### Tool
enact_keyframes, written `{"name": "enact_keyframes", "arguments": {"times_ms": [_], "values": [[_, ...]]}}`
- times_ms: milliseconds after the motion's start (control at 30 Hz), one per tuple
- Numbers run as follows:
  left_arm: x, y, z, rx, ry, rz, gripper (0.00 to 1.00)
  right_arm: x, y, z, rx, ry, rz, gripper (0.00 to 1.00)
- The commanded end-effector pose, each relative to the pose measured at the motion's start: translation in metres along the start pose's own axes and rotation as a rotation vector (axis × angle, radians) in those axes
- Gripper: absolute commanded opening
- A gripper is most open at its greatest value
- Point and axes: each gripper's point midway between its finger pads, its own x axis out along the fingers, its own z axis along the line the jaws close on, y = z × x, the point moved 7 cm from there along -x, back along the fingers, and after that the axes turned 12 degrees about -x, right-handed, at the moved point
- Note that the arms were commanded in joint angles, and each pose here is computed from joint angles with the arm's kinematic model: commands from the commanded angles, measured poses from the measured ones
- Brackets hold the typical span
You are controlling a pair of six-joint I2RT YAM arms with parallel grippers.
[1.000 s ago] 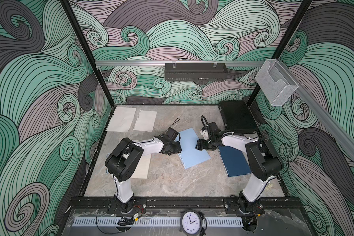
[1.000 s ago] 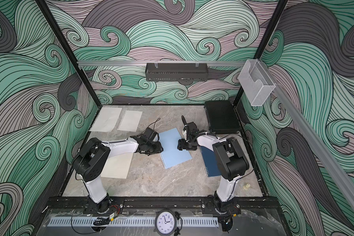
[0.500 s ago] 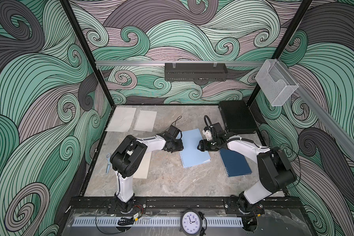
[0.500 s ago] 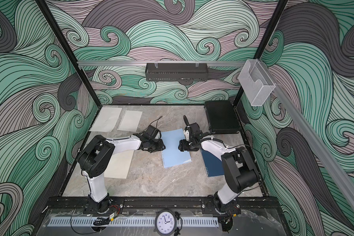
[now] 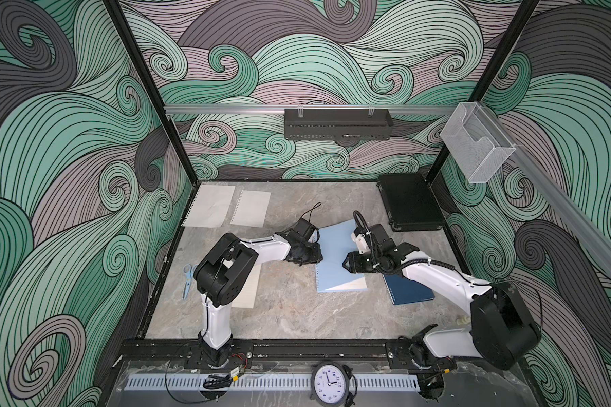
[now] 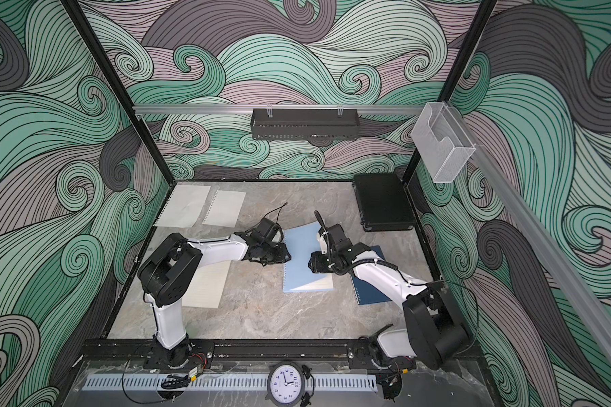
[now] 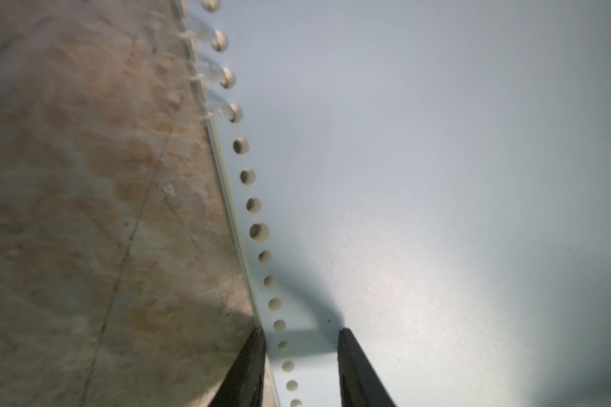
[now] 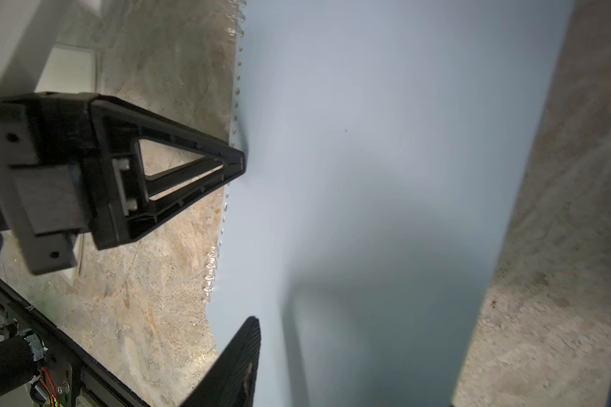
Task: Tear off pages from different notebooks
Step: Open the notebook at the center of the board.
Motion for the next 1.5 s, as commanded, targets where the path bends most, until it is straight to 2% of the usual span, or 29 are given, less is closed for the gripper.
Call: {"name": "enact_keyframes", "arguments": {"times_ms": [0,267,467,600,767,900,1167,1300,1467], "values": [[0.007,0.007,0.001,0.016,-0.007,0.049,0.34,-0.004,0.001,-0.004,0.032,0.042,-0.023,0.48],[0.01,0.005,0.0,0.03,-0.012,0.054,0.34,-0.012,-0.001,0.0,0.043,0.02,-0.055,0.34],[0.011,-0.003,-0.009,0.047,-0.008,0.052,0.33,-0.015,0.004,0.004,0.057,-0.014,-0.071,0.33],[0.009,-0.003,-0.009,0.041,-0.006,0.047,0.33,-0.02,0.003,0.005,0.051,-0.008,-0.078,0.41],[-0.002,-0.004,-0.012,0.04,0.0,0.021,0.38,-0.029,-0.005,0.009,0.038,-0.021,-0.115,0.59],[-0.003,-0.004,-0.016,0.042,0.022,0.032,0.4,-0.038,-0.012,0.016,0.025,-0.054,-0.151,0.68],[0.002,-0.003,-0.022,0.028,0.077,0.053,0.4,-0.049,-0.021,0.042,-0.053,-0.123,-0.194,0.73],[-0.022,-0.011,-0.016,0.031,-0.006,-0.015,0.42,-0.055,-0.029,0.06,-0.116,-0.164,-0.242,0.77],[-0.059,-0.02,-0.008,0.03,-0.034,-0.064,0.44,-0.056,-0.037,0.08,-0.177,-0.196,-0.245,0.8]]}}
